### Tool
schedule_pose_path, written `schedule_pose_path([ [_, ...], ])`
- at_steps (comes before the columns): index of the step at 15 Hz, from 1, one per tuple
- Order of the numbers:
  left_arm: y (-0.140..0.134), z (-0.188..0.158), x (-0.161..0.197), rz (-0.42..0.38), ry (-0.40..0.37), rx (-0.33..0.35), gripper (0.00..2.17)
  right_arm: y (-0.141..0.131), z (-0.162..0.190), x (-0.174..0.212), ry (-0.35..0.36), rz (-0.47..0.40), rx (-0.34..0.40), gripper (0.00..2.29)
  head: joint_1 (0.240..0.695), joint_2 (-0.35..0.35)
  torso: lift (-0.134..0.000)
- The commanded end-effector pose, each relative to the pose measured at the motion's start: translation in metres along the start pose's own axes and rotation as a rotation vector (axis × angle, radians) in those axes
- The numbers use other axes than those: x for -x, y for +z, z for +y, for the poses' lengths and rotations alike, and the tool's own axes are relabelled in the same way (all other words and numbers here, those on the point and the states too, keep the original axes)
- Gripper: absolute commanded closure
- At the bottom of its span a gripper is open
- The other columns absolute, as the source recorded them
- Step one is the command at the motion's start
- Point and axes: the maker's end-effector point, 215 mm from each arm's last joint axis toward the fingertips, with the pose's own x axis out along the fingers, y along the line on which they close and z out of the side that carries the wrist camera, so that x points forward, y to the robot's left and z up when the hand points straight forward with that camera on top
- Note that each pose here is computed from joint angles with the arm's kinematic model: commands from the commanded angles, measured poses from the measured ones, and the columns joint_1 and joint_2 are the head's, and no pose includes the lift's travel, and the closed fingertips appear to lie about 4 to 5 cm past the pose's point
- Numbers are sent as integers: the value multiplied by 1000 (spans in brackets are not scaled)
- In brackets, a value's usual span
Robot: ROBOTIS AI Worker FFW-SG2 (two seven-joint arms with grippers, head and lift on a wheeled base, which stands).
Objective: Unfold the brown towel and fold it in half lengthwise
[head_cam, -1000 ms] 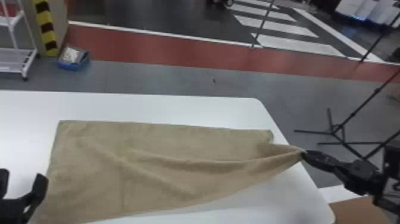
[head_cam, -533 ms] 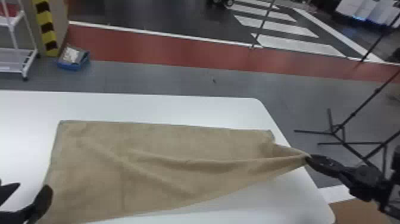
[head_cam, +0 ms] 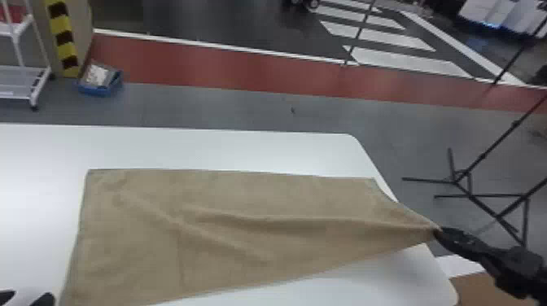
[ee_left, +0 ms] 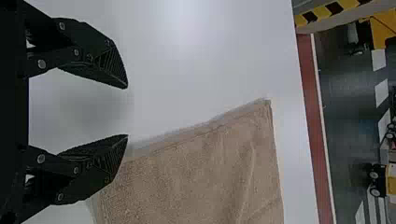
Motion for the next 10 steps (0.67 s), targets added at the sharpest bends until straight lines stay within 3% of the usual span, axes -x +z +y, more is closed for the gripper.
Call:
schedule_pose_path([
  [1, 1, -13, 0, -2, -53, 21, 599, -2, 2, -1, 0, -3, 2, 1153, 695, -350, -107],
  [5, 6, -36, 5, -15, -200, 93, 599, -6, 2, 1, -5, 1, -1, 1153, 695, -350, -107],
  [7, 5, -40, 6, -12, -229, 98, 599, -7, 1, 2, -7, 0, 1, 1153, 695, -350, -107],
  [10, -7, -34, 4, 24, -211, 81, 603, -8, 1, 2, -6, 1, 3, 1153, 695, -350, -107],
])
